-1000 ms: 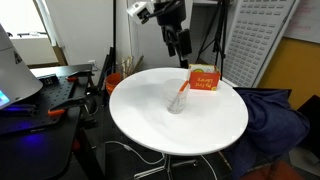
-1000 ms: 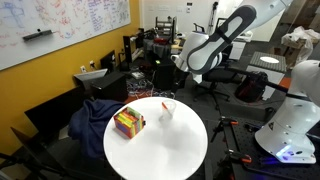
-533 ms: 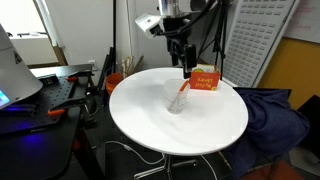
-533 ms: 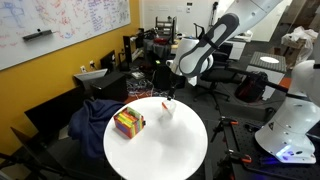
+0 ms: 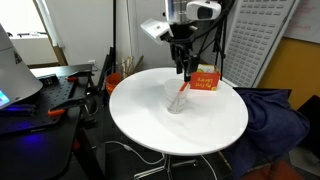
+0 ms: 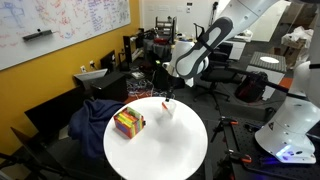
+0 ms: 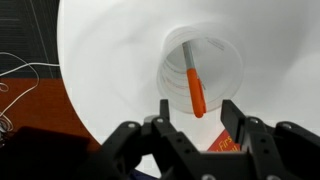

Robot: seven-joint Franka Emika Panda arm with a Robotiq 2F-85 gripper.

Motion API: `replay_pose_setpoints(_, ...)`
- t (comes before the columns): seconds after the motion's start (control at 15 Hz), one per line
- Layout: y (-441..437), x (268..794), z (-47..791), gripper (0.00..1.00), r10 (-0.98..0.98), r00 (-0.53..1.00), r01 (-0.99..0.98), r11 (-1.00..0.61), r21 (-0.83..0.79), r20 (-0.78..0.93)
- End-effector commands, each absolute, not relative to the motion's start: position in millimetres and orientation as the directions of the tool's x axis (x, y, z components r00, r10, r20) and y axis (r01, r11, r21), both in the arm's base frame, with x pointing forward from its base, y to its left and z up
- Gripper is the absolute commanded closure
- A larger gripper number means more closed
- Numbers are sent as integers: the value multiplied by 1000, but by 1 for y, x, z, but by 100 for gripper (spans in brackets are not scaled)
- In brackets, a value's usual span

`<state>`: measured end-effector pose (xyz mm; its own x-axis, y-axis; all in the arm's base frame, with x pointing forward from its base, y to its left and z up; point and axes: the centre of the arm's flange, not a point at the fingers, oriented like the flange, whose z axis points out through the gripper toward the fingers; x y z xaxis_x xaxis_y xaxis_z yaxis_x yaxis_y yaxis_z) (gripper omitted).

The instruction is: Pick the marker from the cup and put it on the table

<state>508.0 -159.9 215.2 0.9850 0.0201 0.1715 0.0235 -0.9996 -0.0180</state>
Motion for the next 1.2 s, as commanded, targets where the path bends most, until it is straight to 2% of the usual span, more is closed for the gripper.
replay_pose_setpoints(0.0, -161, 521, 216, 40, 37, 989, 43, -998, -39, 145)
replay_pose_setpoints(0.27, -155, 524, 212, 36, 51, 992, 59, -996, -64, 118)
replay_pose_setpoints(0.67, -155, 527, 206, 44, 50, 995, 57, -995, -79, 88)
replay_pose_setpoints(1.13, -154, 530, 196, 41, 50, 997, 55, -995, -84, 63)
